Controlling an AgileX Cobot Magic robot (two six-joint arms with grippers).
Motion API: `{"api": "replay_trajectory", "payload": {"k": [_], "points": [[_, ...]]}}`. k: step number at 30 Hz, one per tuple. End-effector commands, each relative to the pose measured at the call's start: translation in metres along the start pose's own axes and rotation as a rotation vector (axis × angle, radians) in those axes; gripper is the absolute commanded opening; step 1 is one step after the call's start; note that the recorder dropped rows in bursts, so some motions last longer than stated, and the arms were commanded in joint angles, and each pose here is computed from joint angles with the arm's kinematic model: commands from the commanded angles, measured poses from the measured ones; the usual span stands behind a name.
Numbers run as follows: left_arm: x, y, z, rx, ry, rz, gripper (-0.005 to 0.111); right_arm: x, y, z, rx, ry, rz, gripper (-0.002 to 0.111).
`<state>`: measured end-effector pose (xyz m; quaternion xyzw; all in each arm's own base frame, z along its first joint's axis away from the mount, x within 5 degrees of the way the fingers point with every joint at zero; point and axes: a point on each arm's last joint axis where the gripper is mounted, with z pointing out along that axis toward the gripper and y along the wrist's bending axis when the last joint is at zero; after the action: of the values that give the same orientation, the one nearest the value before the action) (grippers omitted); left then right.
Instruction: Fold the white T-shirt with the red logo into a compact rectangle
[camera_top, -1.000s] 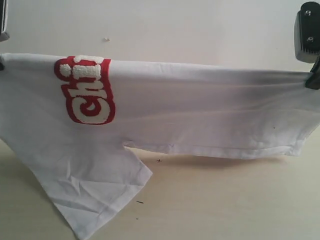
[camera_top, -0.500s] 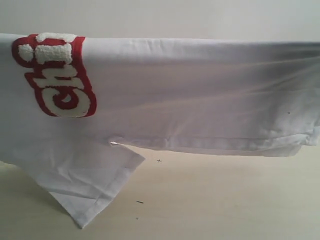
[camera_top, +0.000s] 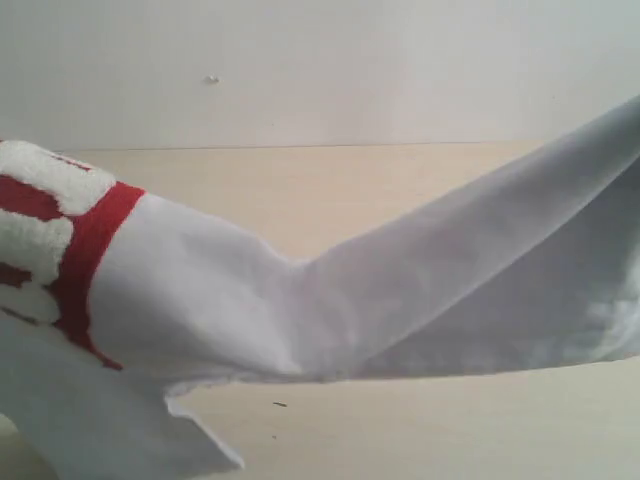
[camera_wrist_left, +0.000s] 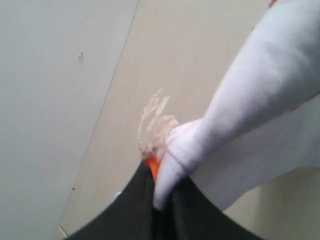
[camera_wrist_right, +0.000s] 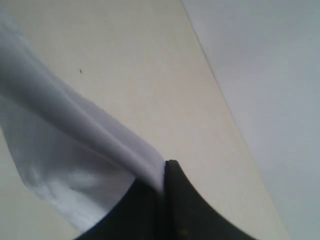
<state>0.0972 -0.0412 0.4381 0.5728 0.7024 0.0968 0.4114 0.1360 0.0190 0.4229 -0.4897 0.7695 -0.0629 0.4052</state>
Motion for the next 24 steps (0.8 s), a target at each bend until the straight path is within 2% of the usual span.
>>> {"api": "replay_trajectory", "payload": {"k": [1, 6, 11, 12, 15, 17, 20, 22, 24], "points": [[0.002, -0.016, -0.032, -0.076, -0.09, -0.051, 0.0, -0.012, 0.018, -0.022, 0.021, -0.104, 0.018, 0.0], [0.006, -0.034, -0.061, -0.115, -0.201, -0.095, 0.0, -0.016, 0.034, -0.04, 0.03, -0.155, 0.059, 0.0], [0.01, -0.051, -0.083, -0.119, -0.308, -0.223, 0.0, -0.017, 0.051, -0.06, 0.02, -0.232, 0.122, 0.0], [0.012, -0.055, -0.088, -0.123, -0.328, -0.282, 0.0, -0.015, 0.058, -0.068, 0.022, -0.254, 0.162, 0.0], [0.014, -0.059, -0.094, -0.124, -0.351, -0.35, 0.0, -0.013, 0.065, -0.078, 0.031, -0.279, 0.169, 0.0], [0.014, -0.06, -0.094, -0.12, -0.355, -0.353, 0.0, -0.007, 0.064, -0.074, 0.041, -0.238, 0.192, 0.0], [0.021, -0.064, -0.06, -0.044, -0.258, -0.369, 0.0, 0.007, 0.072, -0.043, -0.042, -0.148, 0.204, 0.0], [0.03, -0.071, -0.027, 0.026, -0.149, -0.366, 0.0, 0.019, 0.081, -0.018, -0.111, -0.079, 0.192, 0.0], [0.044, -0.077, 0.009, 0.088, 0.0, -0.31, 0.0, 0.031, 0.088, 0.007, -0.178, -0.001, 0.153, 0.0]]}}
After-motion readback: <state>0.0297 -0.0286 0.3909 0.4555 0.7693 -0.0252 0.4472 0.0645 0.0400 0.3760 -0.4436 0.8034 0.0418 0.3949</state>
